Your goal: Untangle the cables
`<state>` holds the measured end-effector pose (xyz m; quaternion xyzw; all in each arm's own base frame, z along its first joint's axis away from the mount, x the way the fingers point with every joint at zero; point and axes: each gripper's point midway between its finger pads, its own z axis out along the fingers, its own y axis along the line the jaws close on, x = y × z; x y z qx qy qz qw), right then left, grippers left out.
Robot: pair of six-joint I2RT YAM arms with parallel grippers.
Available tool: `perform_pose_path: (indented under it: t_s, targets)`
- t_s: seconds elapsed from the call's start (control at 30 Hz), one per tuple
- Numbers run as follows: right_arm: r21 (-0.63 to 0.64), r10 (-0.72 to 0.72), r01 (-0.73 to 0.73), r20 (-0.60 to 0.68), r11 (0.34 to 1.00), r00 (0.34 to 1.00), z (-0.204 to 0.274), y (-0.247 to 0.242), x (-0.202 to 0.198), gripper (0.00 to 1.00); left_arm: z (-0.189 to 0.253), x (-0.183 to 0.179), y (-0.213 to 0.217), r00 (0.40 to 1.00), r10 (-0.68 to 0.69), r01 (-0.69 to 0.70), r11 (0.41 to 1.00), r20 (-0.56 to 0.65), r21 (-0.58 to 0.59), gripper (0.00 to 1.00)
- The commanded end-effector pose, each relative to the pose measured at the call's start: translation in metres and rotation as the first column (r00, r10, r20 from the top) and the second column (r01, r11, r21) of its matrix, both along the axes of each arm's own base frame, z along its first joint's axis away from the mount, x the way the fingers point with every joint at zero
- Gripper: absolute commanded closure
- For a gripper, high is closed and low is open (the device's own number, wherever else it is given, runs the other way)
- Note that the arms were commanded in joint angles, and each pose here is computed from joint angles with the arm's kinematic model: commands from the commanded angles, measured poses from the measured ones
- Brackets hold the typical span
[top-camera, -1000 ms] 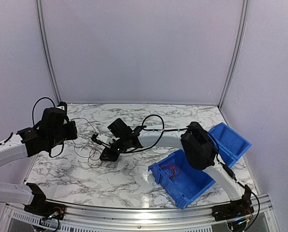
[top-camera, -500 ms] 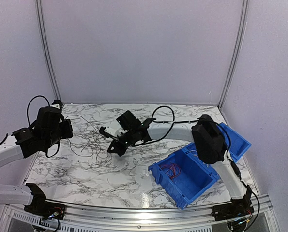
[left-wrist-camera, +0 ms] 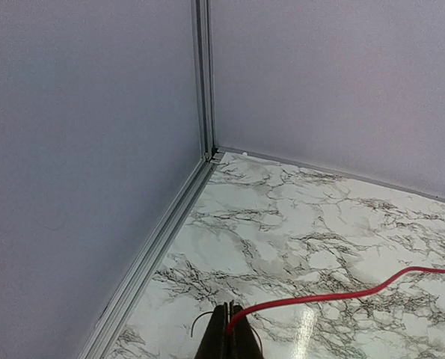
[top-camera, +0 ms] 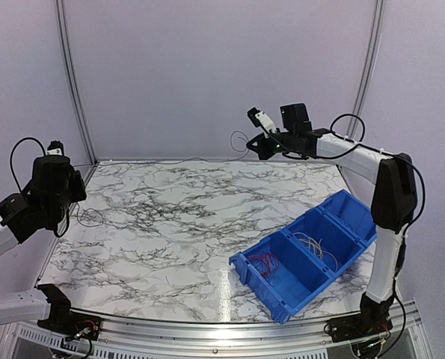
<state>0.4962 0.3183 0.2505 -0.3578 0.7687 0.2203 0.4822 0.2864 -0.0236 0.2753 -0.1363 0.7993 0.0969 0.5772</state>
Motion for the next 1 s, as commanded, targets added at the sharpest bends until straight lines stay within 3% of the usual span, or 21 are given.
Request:
perform_pose_path:
  t_s: [0.0, 0.17, 0.27, 0.37, 0.47, 0.67, 0.8, 0.97]
  targets:
    - [-0.014, -0.122, 0.123, 0.035, 0.992, 0.992, 0.009, -0.047, 0.022, 1.0, 0.015, -0.01, 0.016, 0.998, 0.055, -0.055, 0.998, 0.009, 0.039, 1.0]
    - [0.005, -0.195, 0.195, 0.059, 0.981, 0.979, 0.028, -0.089, 0.031, 1.0, 0.018, -0.006, 0.004, 1.0, -0.011, 0.011, 1.0, 0.009, -0.003, 1.0]
    - [0.014, -0.181, 0.18, 0.074, 0.984, 0.981, 0.042, -0.1, 0.02, 1.0, 0.024, 0.008, -0.039, 0.975, -0.222, 0.223, 0.971, 0.019, -0.091, 1.0]
    - [0.019, -0.091, 0.09, 0.08, 0.996, 0.993, 0.054, -0.097, -0.011, 1.0, 0.044, 0.019, -0.094, 0.887, -0.454, 0.462, 0.866, 0.089, -0.192, 1.0]
    - [0.02, -0.003, 0.002, 0.078, 1.0, 0.997, 0.069, -0.096, -0.049, 1.0, 0.074, 0.024, -0.135, 0.789, -0.586, 0.614, 0.746, 0.182, -0.259, 1.0]
    - [-0.066, 0.167, -0.164, 0.051, 0.984, 0.985, 0.075, -0.104, -0.128, 1.0, 0.119, 0.027, -0.21, 0.612, -0.72, 0.789, 0.526, 0.327, -0.317, 1.0]
    - [-0.118, 0.264, -0.254, 0.079, 0.96, 0.961, 0.08, -0.114, -0.184, 1.0, 0.143, 0.017, -0.272, 0.487, -0.789, 0.87, 0.398, 0.374, -0.292, 1.0]
    - [-0.165, 0.378, -0.36, 0.093, 0.918, 0.921, 0.062, -0.123, -0.248, 1.0, 0.156, 0.004, -0.329, 0.383, -0.808, 0.913, 0.258, 0.447, -0.317, 1.0]
